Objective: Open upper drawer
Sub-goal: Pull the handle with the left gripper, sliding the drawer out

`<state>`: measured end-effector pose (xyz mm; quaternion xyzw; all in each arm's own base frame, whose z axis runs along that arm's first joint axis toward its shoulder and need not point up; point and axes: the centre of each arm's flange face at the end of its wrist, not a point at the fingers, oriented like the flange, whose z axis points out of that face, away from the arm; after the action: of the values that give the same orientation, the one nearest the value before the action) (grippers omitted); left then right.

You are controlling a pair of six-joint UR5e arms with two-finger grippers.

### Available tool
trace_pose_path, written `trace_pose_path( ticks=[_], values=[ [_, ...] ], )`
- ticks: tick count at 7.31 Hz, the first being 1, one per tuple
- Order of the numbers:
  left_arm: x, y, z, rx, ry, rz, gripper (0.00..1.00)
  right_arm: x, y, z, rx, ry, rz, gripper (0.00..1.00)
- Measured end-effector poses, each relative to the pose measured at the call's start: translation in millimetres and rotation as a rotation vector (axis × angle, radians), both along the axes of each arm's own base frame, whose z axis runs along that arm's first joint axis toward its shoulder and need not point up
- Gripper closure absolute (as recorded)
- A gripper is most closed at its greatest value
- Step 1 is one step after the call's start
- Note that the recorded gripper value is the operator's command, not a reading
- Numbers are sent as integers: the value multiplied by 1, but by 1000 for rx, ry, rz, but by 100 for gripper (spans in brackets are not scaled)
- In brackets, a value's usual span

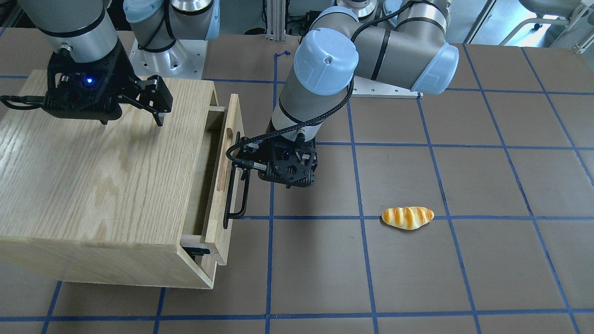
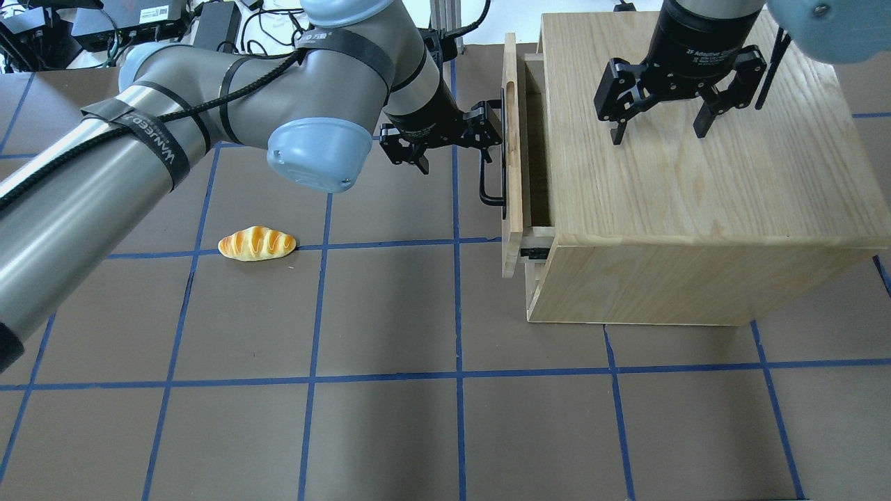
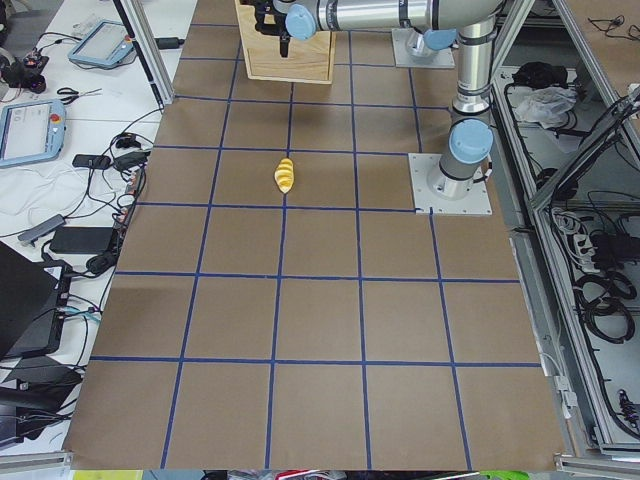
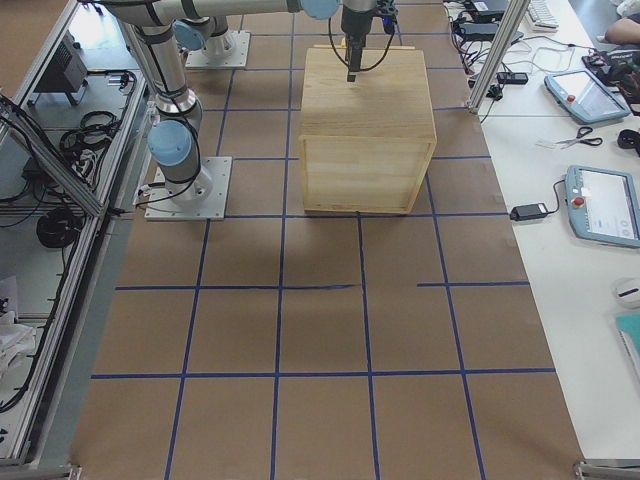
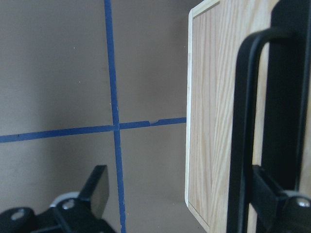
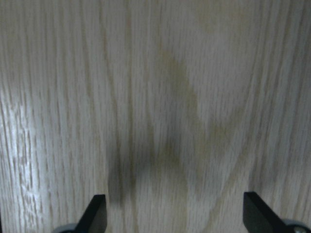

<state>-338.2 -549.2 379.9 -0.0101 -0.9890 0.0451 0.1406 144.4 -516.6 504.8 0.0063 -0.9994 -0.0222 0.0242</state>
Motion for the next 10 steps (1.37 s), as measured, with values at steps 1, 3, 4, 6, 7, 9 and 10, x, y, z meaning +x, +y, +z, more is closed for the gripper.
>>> trace_pose_path(
  ticks=[1,3,4,6,7,9,10],
  values=[
    [2,0,1,-5,-4,-7,0,0,0,0,0,0,0,0],
    [17,-5,0,-6,-15,-23,0,0,0,0,0,0,0,0],
    [26,-7,-5,4,-23,-26,0,0,0,0,0,0,0,0],
    [46,-11,-9,30,-80,-14,0,0,0,0,0,0,0,0],
    [60,-14,-9,45,-99,-1,0,0,0,0,0,0,0,0],
    [81,-16,-6,58,-114,-14,0,0,0,0,0,0,0,0],
    [88,-16,-4,60,-117,-17,0,0,0,0,0,0,0,0]
  ],
)
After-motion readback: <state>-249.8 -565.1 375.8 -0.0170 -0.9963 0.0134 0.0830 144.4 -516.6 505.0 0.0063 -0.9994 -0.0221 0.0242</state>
